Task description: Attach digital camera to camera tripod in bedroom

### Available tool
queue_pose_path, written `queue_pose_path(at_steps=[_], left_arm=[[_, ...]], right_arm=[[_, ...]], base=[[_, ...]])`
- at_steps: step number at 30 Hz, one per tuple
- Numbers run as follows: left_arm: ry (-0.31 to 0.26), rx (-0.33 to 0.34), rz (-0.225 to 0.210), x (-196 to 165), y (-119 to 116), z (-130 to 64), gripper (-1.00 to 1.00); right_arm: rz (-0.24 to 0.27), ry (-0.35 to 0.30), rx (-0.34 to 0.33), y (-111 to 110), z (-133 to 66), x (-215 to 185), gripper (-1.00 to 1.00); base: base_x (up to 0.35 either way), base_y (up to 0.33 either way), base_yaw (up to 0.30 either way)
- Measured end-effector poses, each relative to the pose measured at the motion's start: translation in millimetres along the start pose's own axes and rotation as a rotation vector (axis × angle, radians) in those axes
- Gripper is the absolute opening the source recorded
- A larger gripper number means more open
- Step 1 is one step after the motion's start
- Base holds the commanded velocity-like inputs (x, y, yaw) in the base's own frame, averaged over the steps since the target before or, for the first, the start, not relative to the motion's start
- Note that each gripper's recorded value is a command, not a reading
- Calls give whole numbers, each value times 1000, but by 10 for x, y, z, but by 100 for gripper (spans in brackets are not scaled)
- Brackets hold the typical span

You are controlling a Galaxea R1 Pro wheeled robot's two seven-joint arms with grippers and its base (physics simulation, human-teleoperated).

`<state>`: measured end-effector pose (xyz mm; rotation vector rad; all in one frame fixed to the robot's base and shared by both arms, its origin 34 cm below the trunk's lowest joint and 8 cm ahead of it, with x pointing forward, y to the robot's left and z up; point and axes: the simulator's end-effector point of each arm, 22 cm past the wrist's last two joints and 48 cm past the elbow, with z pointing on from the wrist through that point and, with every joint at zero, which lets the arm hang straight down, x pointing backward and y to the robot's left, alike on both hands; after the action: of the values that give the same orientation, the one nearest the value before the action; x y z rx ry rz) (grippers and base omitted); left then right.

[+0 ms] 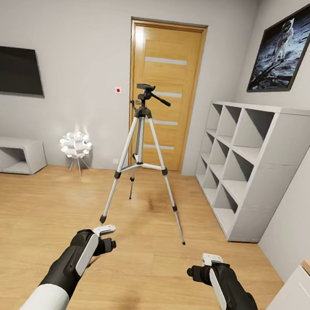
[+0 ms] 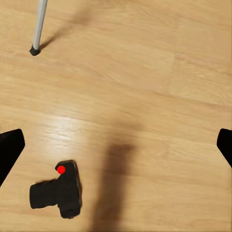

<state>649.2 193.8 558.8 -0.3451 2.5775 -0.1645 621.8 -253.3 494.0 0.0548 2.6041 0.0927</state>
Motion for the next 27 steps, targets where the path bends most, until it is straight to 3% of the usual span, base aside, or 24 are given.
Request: queue_pose_path(at_steps=[4,15,27], left_arm=[[14,-21,-8,107,80,90,100],[37,-173,-7,376,429,283,100],[38,-191,-2,563,515,472,100]], right_arm=[[0,0,0,-7,64,58,100],[0,0,0,-26,241,220,100],[1,0,0,-49,434,404,100]], base=[[0,0,0],[0,0,0],[0,0,0]])
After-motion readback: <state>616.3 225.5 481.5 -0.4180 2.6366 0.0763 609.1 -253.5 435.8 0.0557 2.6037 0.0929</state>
